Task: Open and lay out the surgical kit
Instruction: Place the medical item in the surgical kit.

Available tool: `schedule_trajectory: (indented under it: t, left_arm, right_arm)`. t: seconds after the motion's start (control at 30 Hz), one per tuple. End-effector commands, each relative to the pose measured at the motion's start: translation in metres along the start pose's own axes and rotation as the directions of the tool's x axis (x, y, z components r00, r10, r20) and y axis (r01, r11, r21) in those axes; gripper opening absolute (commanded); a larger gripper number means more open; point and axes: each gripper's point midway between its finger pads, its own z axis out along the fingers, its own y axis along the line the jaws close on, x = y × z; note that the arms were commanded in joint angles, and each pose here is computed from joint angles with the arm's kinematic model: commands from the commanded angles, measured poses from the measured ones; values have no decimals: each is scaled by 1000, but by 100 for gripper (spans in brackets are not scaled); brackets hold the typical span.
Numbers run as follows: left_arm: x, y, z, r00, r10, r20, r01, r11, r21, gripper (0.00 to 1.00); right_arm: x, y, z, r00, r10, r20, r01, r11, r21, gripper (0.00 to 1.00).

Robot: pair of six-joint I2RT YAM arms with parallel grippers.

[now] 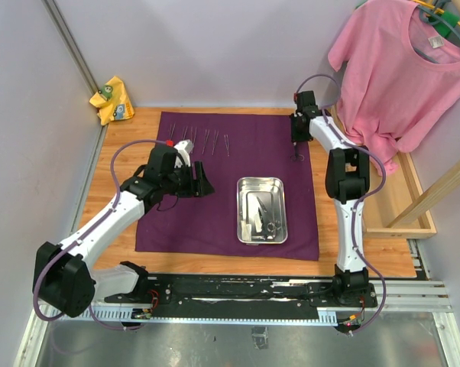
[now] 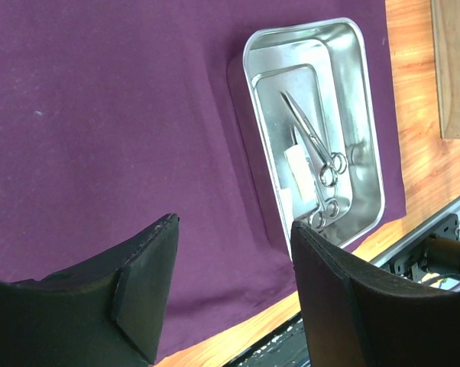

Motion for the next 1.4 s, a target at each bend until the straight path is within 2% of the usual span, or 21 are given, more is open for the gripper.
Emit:
schedule_trajectory:
  t: [0.0, 0.17, 0.4, 0.5, 0.6, 0.73, 0.8, 0.9, 1.17, 1.37]
  left_arm:
    - [-15, -11, -1, 999, 26, 38, -27, 999, 26, 65]
    - [-22, -15, -4, 998, 41, 49, -42, 999, 29, 65]
    - [-38, -22, -20, 993, 73, 88, -75, 997, 21, 66]
    - [-44, -28, -27, 992, 81, 100, -84, 996, 31, 68]
    - [-47, -32, -34, 990, 90, 107, -94, 995, 32, 70]
    - [-50, -31, -45, 986, 98, 137, -101, 995, 17, 78]
    - [-49, -31, -49, 985, 99, 141, -102, 995, 11, 83]
    - [-46, -30, -52, 985, 95, 143, -97, 995, 13, 85]
    - [-40, -32, -58, 986, 83, 148, -88, 996, 29, 85]
    - [-36, -31, -56, 987, 74, 140, -79, 996, 35, 85]
  right_arm:
    - [-21, -7, -12, 998, 24, 51, -25, 1000, 7, 25]
    - [-46, -2, -50, 992, 29, 126, -30, 999, 11, 33]
    - [-66, 14, -137, 969, 41, 243, -36, 999, -22, 44]
    - [-57, 30, -176, 963, 42, 266, -21, 997, -80, 56]
    - [-29, 62, -207, 969, 15, 248, 26, 987, -161, 58]
    - [31, 114, -244, 975, -101, 200, 149, 959, -241, 59]
    - [68, 139, -253, 981, -133, 141, 173, 932, -319, 60]
    - [114, 163, -263, 983, -168, 75, 184, 899, -397, 59]
    - [202, 166, -241, 961, -264, -89, 215, 907, -363, 57]
    - [247, 166, -221, 935, -290, -205, 211, 918, -336, 57]
